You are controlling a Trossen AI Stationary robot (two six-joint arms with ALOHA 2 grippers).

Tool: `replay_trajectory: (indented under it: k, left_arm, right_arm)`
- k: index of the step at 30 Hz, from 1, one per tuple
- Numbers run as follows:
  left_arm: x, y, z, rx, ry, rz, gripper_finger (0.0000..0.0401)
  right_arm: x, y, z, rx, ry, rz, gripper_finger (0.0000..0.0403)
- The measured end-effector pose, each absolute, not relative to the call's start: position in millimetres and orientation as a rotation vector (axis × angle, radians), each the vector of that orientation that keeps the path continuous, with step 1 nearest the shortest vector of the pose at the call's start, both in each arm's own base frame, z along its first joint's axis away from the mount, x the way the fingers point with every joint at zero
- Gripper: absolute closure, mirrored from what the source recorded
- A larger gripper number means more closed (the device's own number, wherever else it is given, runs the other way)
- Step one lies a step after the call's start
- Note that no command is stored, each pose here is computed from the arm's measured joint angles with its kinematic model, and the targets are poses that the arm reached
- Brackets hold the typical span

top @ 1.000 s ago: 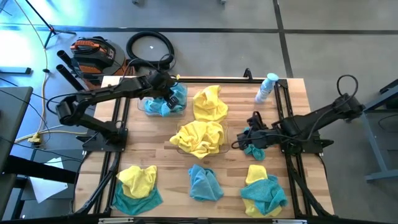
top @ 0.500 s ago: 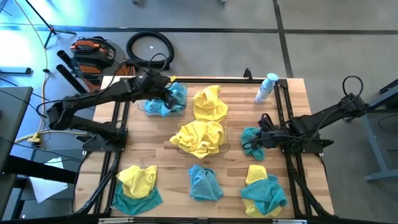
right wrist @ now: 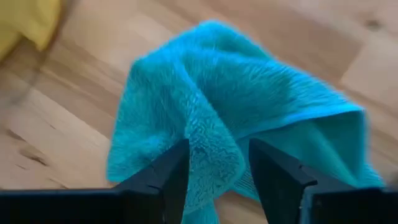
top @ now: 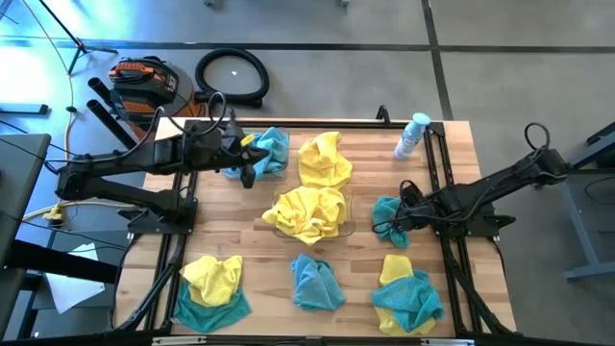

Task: Sort microfiber towel by color & place in baskets
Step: Put the blue towel into the top transparent bin

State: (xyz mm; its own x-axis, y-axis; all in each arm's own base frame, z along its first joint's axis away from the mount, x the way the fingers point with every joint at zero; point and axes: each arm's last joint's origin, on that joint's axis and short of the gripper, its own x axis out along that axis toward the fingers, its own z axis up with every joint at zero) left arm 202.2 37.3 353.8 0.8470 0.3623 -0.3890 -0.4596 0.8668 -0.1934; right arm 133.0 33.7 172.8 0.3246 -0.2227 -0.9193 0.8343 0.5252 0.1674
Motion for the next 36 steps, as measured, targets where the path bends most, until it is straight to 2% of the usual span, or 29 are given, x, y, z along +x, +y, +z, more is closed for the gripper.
replay_trajectory:
  k: [9, 12, 15, 18, 23, 25, 27, 33, 36]
  left_arm:
    - [218, 23, 350, -0.28, 0.353, 0.348, 0.04]
    - [228, 24, 345, -0.3, 0.35, 0.361, 0.0383]
    - [240, 26, 338, -0.309, 0.368, 0.368, 0.0345]
    - [252, 27, 330, -0.3, 0.373, 0.397, 0.0291]
    - [269, 34, 323, -0.218, 0.341, 0.457, 0.0204]
    - [274, 37, 323, -0.194, 0.325, 0.466, 0.0183]
    - [277, 39, 322, -0.197, 0.307, 0.47, 0.0173]
    - [280, 39, 325, -0.219, 0.258, 0.457, 0.0171]
    - [282, 37, 327, -0.191, 0.247, 0.391, 0.0172]
  right_arm:
    - [124, 32, 138, 0.674, 1.072, -0.719, 0.0234]
    - [122, 31, 134, 0.666, 1.081, -0.725, 0.0235]
    - [123, 31, 133, 0.667, 1.078, -0.724, 0.0251]
    - [123, 32, 134, 0.67, 1.073, -0.721, 0.0284]
    - [125, 32, 137, 0.689, 1.063, -0.724, 0.0378]
    - [128, 33, 146, 0.706, 1.036, -0.712, 0.0393]
    - [133, 34, 160, 0.707, 0.991, -0.711, 0.0384]
    - [147, 34, 223, 0.595, 0.848, -0.683, 0.0398]
    - [155, 35, 263, 0.536, 0.722, -0.646, 0.0396]
